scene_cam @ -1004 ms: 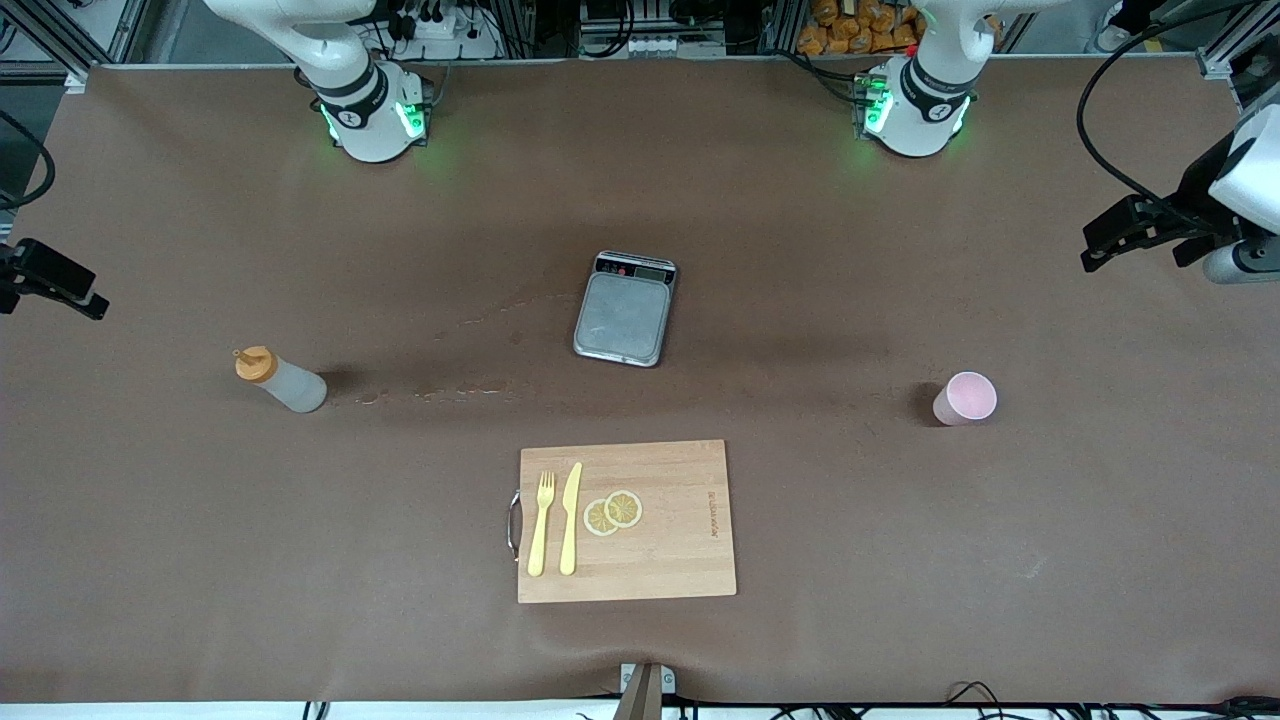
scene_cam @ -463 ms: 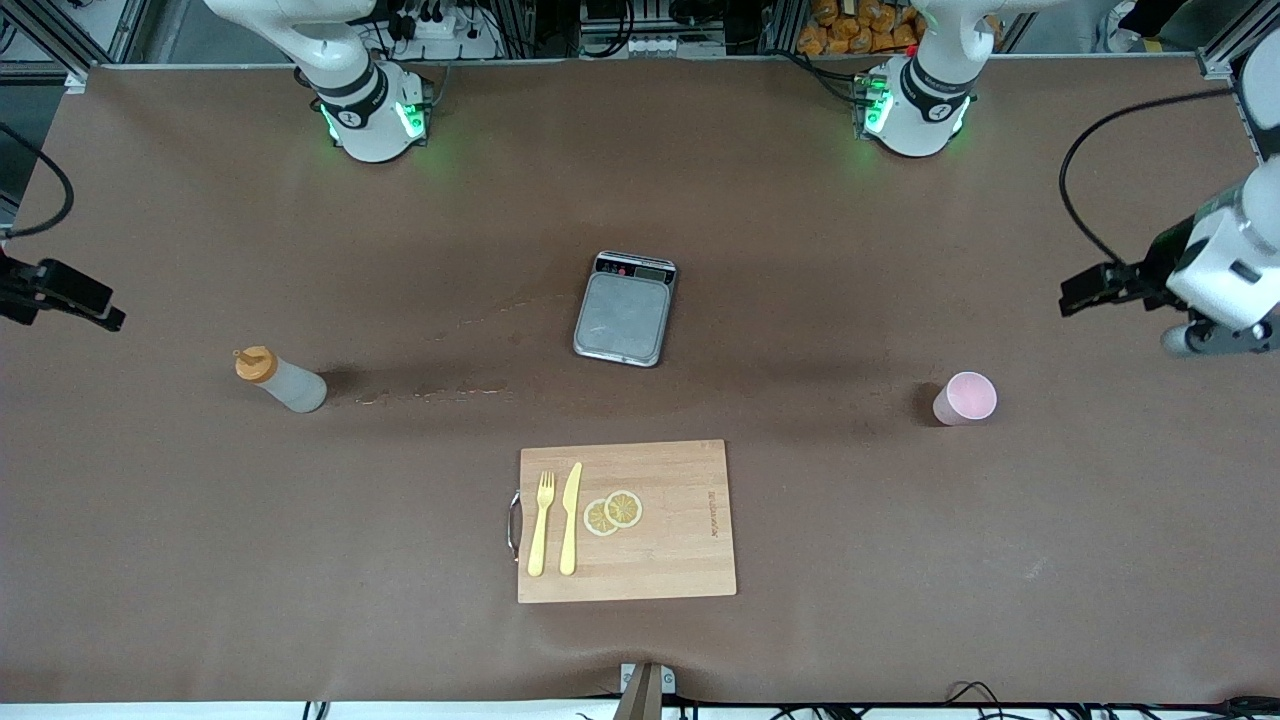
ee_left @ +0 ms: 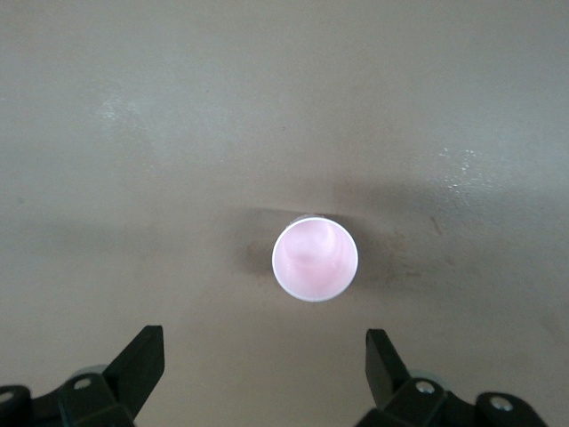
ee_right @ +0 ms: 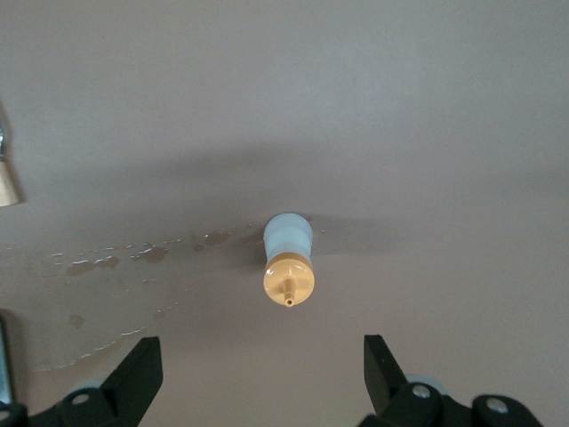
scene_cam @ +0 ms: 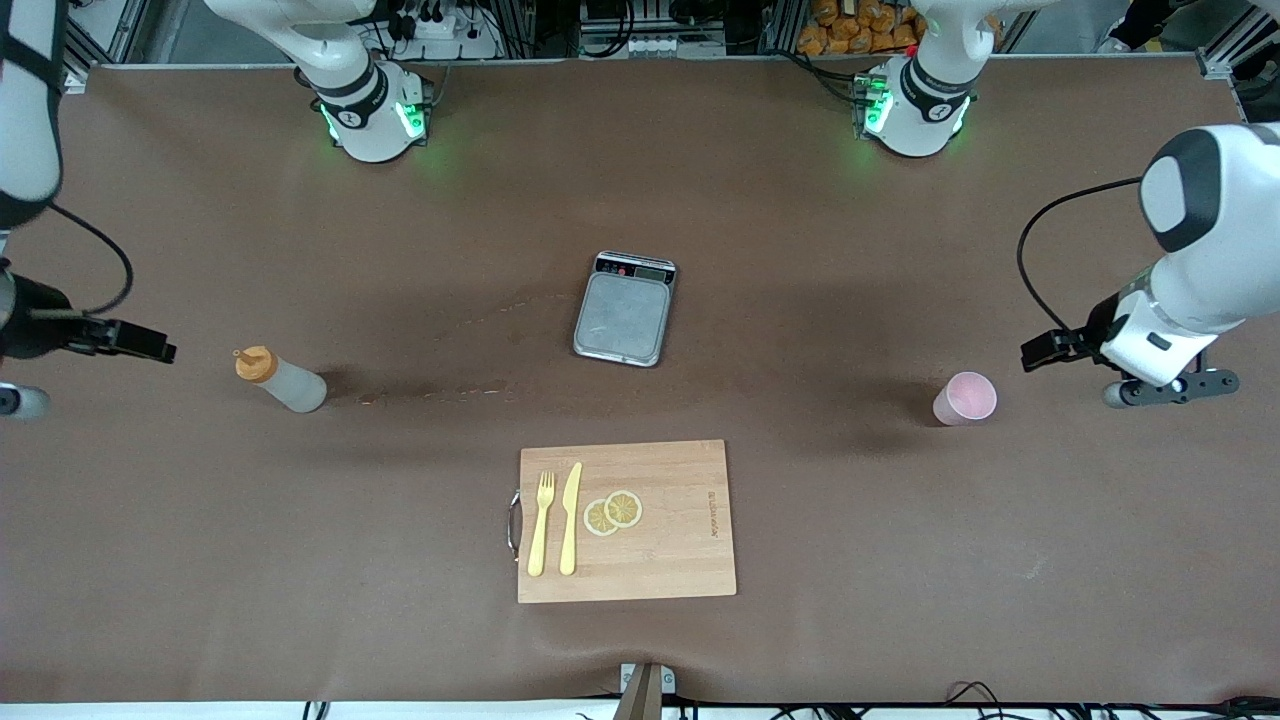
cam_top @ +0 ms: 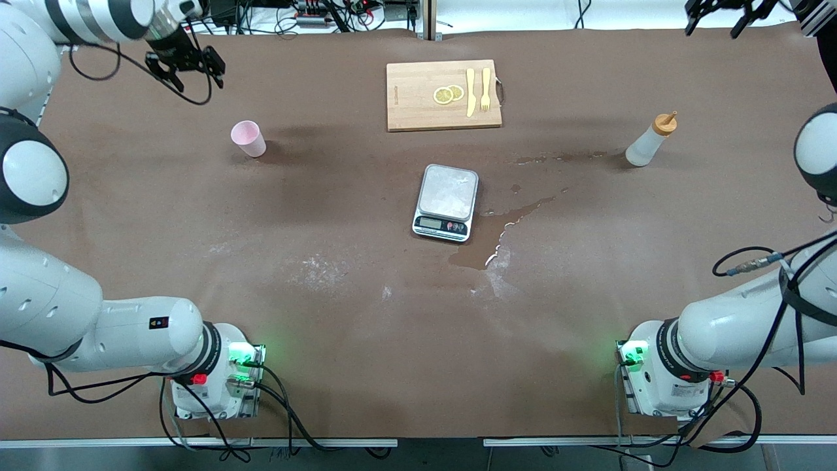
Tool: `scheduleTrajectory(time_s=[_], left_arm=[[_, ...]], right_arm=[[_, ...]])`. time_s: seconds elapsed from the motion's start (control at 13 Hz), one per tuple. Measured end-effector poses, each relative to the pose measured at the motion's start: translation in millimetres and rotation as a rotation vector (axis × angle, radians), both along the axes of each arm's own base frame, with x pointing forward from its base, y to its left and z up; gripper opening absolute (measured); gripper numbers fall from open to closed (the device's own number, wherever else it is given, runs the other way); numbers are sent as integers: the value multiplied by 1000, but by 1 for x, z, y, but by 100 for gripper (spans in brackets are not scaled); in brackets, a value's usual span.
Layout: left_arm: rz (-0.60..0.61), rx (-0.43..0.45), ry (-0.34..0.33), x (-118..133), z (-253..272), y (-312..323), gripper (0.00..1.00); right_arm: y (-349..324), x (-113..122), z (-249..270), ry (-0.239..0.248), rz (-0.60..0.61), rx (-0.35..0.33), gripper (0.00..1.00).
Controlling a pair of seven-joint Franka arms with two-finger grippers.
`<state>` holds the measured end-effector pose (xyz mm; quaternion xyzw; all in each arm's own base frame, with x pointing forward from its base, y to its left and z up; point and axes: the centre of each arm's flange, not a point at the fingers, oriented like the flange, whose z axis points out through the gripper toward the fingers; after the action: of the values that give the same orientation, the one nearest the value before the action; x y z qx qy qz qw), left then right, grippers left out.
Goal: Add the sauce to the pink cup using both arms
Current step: 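Grasp the pink cup with the left gripper while the right gripper grasps the bottle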
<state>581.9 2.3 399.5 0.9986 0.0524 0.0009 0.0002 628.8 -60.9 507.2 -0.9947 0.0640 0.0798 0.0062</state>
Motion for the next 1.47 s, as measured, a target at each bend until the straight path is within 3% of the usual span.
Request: scheduleTrajectory(time_s=[0.31,0.54,0.69,0.85,1.08,1.16,1.47], left_arm=[[6,1,-65,-9,-80,12,100],[20,-2,-41,-13,-123,24,100],[20,-5,-26,-14,-138,24,100],[20,-8,-17,-14,-150,23,100],[19,-11,-6,-15,-162,22,99],[18,-12,-2,-15,-165,21,94],[15,-14,4,-16,-168,18,49]], right_arm=[[-39,4,-78,137,-56,10,100],[-79,-5,-110,202,-121,40,100],[-96,-10,-125,219,-199,133,100],[-127,-22,-149,270,-342,267,100],[-160,-36,-194,365,-526,329,100],[-160,-36,-207,391,-572,335,100],[-171,-41,-260,497,-814,432,100]])
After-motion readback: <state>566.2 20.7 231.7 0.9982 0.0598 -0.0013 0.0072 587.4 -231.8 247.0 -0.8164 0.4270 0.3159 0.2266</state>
